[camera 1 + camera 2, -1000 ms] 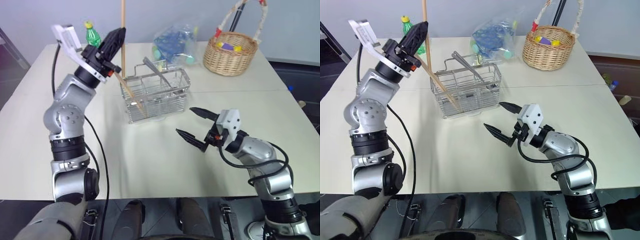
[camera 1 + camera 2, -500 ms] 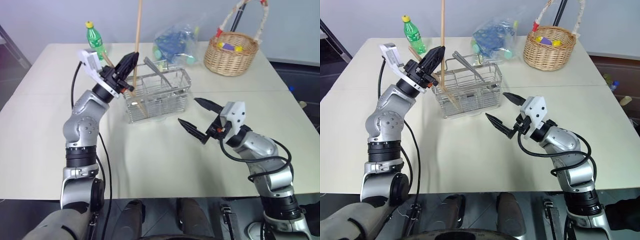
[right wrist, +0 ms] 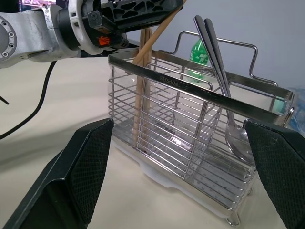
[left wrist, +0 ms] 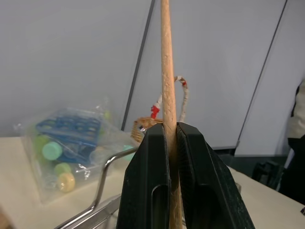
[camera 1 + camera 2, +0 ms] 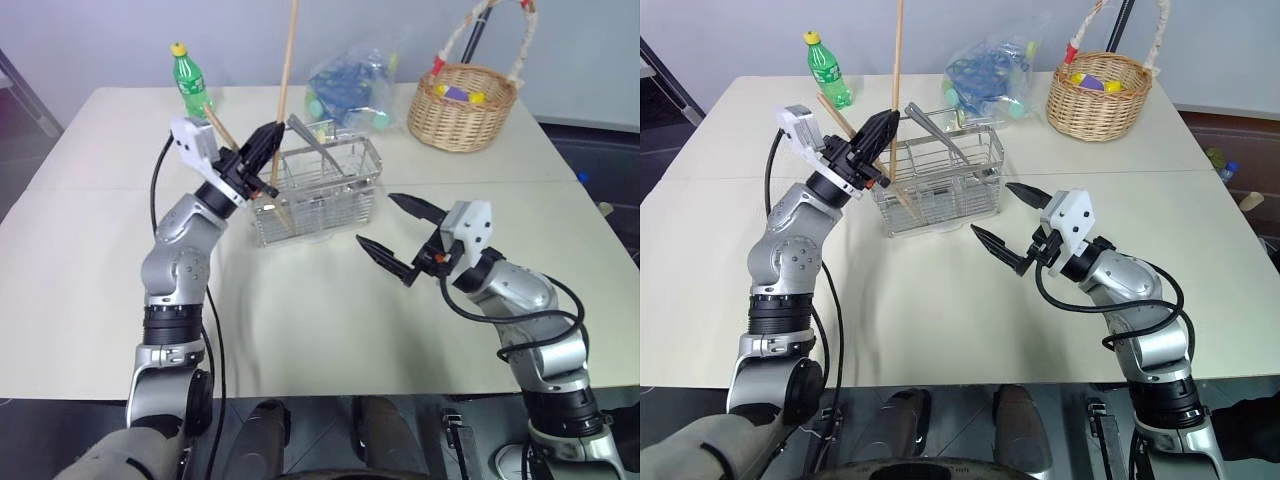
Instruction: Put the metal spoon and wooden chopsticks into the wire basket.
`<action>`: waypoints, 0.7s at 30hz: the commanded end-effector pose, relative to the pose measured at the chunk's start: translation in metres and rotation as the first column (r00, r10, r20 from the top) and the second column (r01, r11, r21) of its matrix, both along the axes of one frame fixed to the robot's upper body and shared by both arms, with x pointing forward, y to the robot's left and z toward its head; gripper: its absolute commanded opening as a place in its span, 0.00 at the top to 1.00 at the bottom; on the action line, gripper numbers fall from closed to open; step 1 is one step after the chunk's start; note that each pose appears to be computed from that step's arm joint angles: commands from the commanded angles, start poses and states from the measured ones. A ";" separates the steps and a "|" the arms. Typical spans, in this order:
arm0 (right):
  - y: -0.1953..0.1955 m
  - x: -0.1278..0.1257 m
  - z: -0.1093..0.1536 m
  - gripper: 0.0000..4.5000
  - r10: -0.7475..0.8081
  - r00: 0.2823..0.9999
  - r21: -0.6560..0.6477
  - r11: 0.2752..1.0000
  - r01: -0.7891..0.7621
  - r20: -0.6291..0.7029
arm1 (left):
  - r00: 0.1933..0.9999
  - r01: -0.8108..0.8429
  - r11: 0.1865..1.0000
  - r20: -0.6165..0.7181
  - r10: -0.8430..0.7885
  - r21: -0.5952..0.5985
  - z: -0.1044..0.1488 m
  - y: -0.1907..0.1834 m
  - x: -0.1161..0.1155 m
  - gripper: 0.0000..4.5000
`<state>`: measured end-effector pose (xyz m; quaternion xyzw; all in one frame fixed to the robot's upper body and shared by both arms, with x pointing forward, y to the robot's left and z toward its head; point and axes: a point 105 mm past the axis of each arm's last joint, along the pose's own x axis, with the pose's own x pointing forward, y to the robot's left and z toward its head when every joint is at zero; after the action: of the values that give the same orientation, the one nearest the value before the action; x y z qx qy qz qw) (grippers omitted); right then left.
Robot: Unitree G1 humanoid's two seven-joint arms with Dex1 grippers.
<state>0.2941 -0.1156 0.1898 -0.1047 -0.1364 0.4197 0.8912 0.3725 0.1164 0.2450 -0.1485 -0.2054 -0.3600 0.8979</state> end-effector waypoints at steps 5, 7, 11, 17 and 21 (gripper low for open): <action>0.000 -0.003 0.012 0.00 0.012 0.999 0.010 1.000 -0.012 0.043 | 1.000 0.003 1.000 0.022 -0.003 0.003 0.003 0.000 -0.005 0.20; 0.000 -0.003 0.012 0.00 0.013 0.999 0.009 1.000 -0.013 0.041 | 1.000 0.008 1.000 0.021 -0.009 0.001 0.004 0.001 -0.006 0.02; 0.001 -0.003 0.010 0.00 0.014 0.999 0.006 1.000 -0.014 0.036 | 1.000 0.000 1.000 0.031 0.001 -0.009 0.011 0.003 -0.006 0.02; 0.000 -0.003 0.008 0.00 0.014 0.999 0.001 1.000 -0.014 0.031 | 0.998 0.008 0.997 0.063 -0.003 -0.075 0.035 0.005 -0.012 0.02; -0.003 0.000 0.008 0.00 0.002 0.999 -0.001 1.000 -0.002 0.033 | 0.992 0.017 0.993 0.127 -0.002 -0.115 0.070 0.008 -0.025 0.02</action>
<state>0.2942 -0.1155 0.1873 -0.1044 -0.1301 0.4251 0.8897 0.3622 0.1211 0.2863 -0.1834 -0.2378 -0.3530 0.8861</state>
